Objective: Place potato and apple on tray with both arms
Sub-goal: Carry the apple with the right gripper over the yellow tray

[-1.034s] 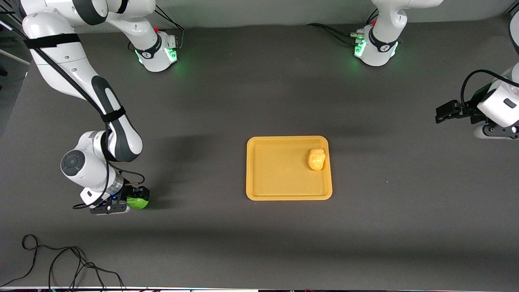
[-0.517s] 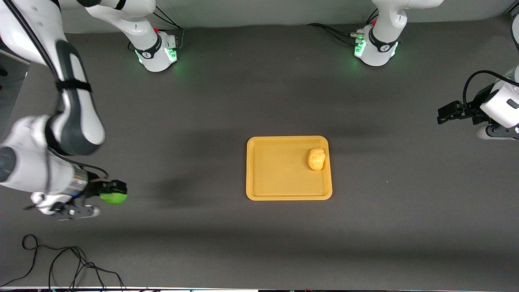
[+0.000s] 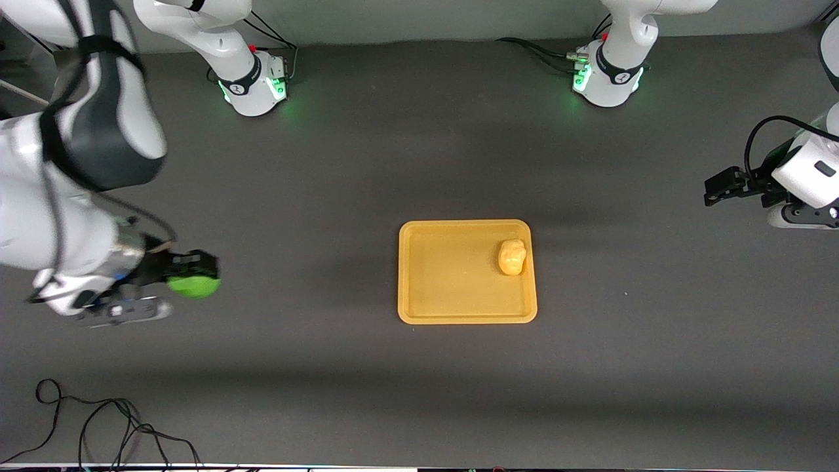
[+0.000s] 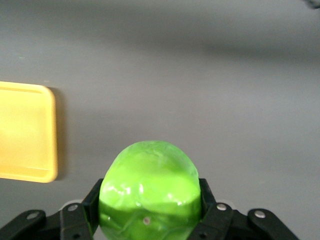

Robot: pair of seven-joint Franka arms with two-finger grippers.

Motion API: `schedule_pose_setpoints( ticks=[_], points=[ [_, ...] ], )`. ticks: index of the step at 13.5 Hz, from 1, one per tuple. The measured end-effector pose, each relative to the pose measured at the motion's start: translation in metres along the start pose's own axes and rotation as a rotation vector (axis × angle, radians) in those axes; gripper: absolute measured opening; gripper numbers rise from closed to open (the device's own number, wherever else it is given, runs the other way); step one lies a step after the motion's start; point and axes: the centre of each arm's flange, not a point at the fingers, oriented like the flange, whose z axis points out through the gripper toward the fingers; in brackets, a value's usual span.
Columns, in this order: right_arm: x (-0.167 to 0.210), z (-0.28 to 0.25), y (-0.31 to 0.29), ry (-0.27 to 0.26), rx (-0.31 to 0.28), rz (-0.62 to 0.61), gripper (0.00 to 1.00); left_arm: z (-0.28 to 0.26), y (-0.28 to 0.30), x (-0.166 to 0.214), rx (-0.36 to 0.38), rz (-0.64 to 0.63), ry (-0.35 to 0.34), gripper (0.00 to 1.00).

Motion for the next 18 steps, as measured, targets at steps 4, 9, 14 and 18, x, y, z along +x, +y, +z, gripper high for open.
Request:
schedule_pose_setpoints(
  ticks=[4,9,14,18],
  points=[
    [-0.027,0.025,-0.168,0.036,-0.051,0.083,0.76,0.004,0.000,0.002,-0.001,-0.001,-0.007,1.00],
    [-0.081,0.108,-0.347,0.068,-0.043,0.116,0.76,0.004,0.002,0.004,-0.010,-0.002,-0.001,1.00],
    [-0.087,0.188,-0.397,0.101,0.011,0.068,0.76,0.008,0.002,0.005,-0.010,0.000,-0.007,1.00],
    [-0.068,0.292,-0.396,0.115,0.013,0.081,0.76,0.010,0.001,0.007,-0.009,-0.002,-0.008,1.00]
  ],
)
